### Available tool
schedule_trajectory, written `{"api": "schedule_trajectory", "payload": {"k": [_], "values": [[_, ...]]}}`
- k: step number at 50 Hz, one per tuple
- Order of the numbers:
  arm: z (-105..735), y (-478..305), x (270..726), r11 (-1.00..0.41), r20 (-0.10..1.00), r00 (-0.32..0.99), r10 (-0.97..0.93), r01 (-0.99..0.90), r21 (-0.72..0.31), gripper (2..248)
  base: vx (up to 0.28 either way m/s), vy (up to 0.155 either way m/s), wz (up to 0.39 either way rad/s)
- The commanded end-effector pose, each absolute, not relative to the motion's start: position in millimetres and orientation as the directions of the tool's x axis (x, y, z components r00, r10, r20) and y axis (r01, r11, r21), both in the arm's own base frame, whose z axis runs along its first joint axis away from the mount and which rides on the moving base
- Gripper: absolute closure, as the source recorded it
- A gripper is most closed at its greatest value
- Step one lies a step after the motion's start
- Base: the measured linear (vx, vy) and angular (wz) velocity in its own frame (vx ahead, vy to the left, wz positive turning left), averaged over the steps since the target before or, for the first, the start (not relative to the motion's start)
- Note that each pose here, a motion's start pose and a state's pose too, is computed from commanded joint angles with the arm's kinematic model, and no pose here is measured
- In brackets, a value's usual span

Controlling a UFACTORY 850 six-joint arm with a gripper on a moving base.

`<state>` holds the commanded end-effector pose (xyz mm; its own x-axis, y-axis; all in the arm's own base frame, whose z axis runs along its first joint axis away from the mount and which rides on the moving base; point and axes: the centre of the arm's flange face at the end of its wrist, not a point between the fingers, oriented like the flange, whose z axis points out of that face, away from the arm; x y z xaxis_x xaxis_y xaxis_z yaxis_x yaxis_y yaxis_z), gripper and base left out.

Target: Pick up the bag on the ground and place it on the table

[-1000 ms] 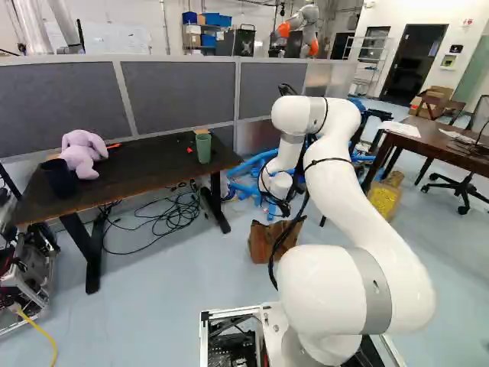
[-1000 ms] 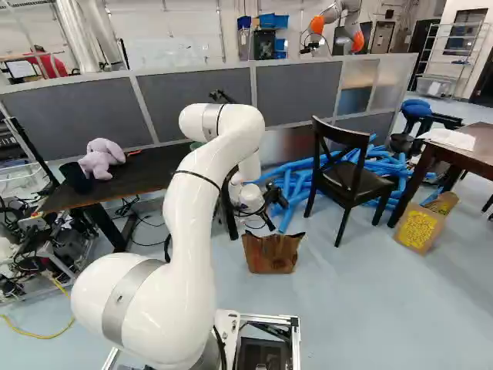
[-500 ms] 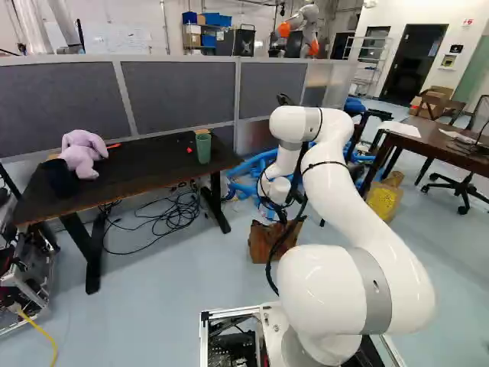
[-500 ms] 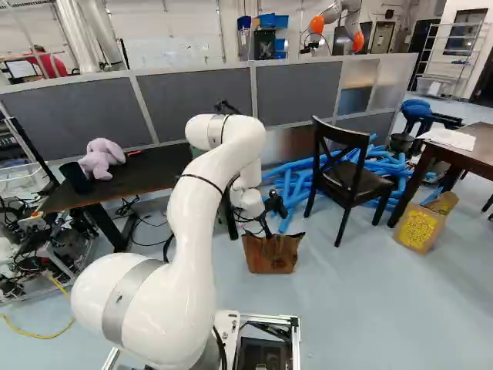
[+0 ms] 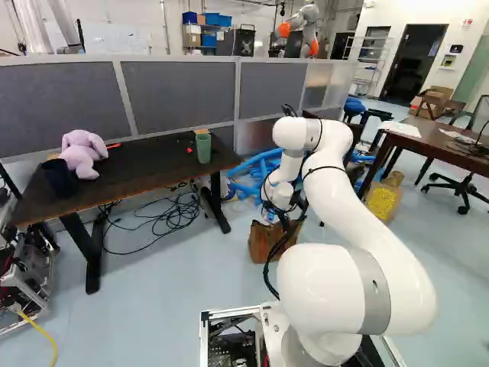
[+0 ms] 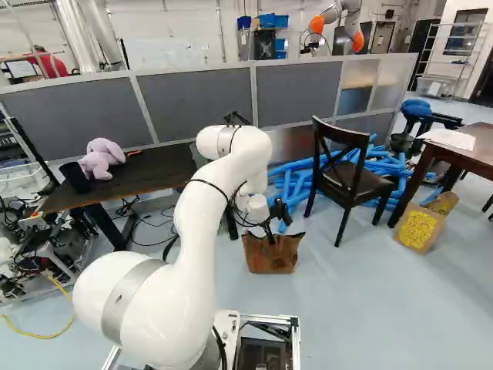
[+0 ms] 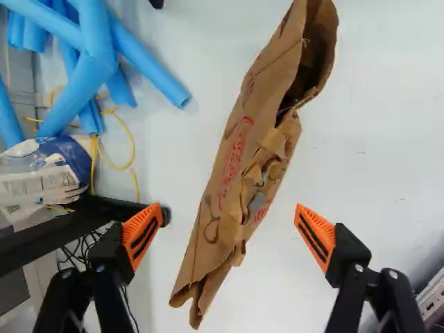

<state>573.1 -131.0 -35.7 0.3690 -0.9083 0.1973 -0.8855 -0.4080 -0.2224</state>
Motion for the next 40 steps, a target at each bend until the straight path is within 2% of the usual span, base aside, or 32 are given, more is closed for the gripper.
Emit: {"api": "schedule_trajectory", "payload": {"k": [40], "values": [[-101.5, -181.4, 585.2, -0.329, 0.12, 0.313, -0.942, -0.932, -0.151, 3, 0.0, 0.0, 0.0]]}}
